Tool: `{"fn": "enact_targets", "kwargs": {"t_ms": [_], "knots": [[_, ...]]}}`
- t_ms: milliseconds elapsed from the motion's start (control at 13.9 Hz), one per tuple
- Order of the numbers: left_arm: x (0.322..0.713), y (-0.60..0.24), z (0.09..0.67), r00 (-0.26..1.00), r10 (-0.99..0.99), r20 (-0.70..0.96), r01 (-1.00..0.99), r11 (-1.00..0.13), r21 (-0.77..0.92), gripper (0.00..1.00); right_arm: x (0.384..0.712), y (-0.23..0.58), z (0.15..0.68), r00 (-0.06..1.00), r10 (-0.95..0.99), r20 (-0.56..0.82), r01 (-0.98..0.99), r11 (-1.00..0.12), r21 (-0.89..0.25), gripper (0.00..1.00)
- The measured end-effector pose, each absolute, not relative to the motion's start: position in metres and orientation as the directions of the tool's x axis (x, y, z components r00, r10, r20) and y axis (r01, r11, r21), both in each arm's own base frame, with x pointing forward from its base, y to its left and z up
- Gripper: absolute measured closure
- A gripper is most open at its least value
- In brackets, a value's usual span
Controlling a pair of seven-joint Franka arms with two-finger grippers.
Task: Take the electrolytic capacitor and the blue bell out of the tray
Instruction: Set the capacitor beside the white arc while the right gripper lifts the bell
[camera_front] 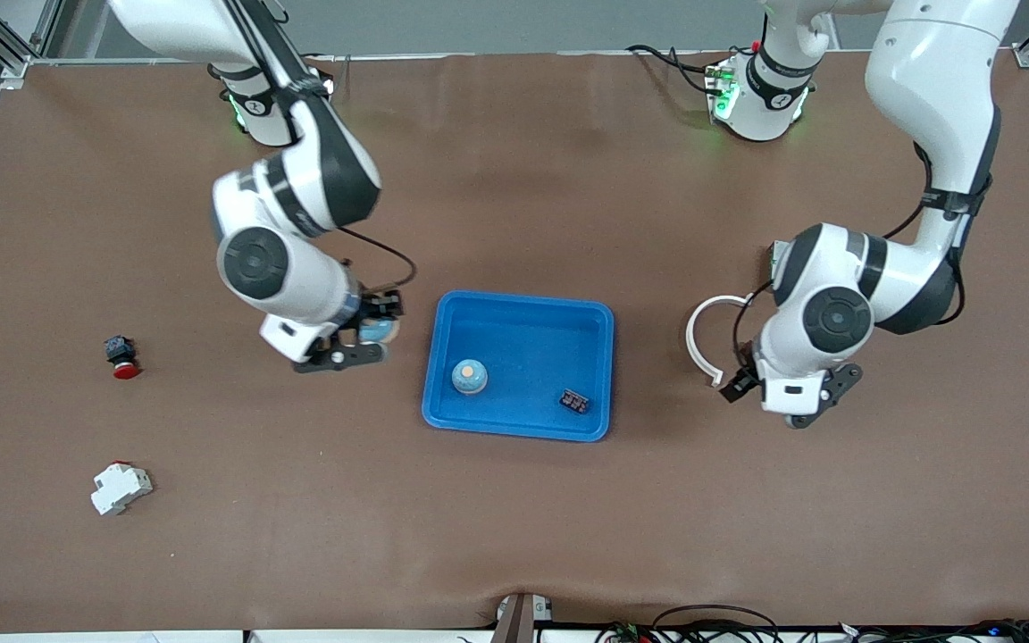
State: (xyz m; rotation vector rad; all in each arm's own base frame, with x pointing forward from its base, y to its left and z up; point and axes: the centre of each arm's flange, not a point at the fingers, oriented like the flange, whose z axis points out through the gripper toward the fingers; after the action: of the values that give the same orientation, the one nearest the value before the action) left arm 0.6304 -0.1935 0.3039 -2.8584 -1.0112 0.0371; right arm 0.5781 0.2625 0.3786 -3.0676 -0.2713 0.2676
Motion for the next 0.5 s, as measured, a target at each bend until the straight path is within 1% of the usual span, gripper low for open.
{"fn": "enact_targets", "kwargs": {"t_ms": [216,433,505], "knots": [[0.628,-0.257,0.317,0.755,0.654,0.038,0.655,-0.753,-0.064,0.00,0.567,0.210,0.392,0.953,0.257,-0.161,0.255,-0.966,-0.035,0.36],[0.629,-0.313,0.302,0.703,0.710,0.034,0.711,-0.702,-0.028,0.00,0.573,0.138,0.391,0.932,0.323,-0.162,0.317,-0.946,-0.062,0.36],[0.632,-0.329,0.297,0.680,0.733,0.031,0.733,-0.680,-0.007,0.02,0.576,0.112,0.388,0.925,0.344,-0.161,0.337,-0.939,-0.073,0.36]]}}
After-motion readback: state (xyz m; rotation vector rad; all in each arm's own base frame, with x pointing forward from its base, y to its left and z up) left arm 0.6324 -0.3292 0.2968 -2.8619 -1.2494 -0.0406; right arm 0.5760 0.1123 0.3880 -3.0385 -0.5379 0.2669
